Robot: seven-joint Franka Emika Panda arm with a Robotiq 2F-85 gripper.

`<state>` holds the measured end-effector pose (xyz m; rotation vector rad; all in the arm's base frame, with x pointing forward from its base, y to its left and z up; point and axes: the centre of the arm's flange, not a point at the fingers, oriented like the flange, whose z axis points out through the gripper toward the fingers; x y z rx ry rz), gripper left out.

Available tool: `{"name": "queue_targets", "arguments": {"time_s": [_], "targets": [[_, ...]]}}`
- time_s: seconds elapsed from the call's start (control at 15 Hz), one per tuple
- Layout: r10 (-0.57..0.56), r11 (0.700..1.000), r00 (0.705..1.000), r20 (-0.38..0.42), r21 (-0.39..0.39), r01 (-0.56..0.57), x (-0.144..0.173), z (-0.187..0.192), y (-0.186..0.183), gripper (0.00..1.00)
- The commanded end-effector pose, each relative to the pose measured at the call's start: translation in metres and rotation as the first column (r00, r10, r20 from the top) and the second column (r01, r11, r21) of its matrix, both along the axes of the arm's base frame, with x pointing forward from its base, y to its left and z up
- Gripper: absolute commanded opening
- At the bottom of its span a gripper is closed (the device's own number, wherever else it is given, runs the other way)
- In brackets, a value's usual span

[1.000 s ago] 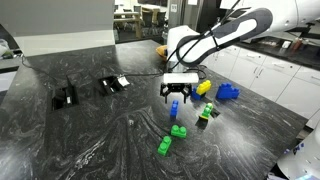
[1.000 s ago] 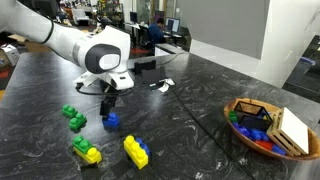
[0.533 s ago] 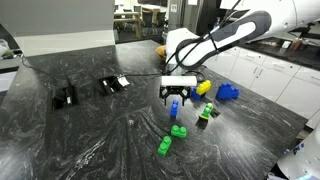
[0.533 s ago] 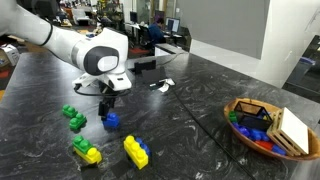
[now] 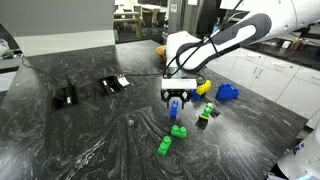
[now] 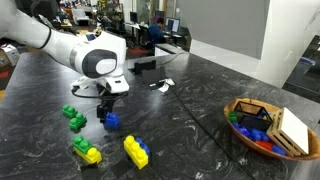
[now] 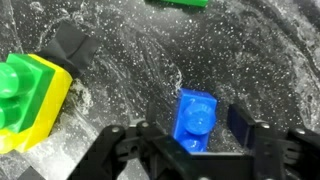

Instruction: Move the blue block at the back of the counter forwards

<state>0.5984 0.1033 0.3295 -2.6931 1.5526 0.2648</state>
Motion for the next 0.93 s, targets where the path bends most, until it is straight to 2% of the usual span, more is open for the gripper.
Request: {"name": "queue_targets", "arguments": {"time_s": [0.0, 0.33, 0.87], "targets": [[-0.008, 1.0, 1.0, 0.024, -0.028, 0.009, -0.004, -0.001, 0.001, 0.45], [-0.001, 0.999, 0.999, 0.041, -0.046, 0.003, -0.005, 0.005, 0.002, 0.09], [0.065, 0.995, 0.993, 0.098, -0.079, -0.057, -0.012, 0.048, 0.001, 0.09]]}}
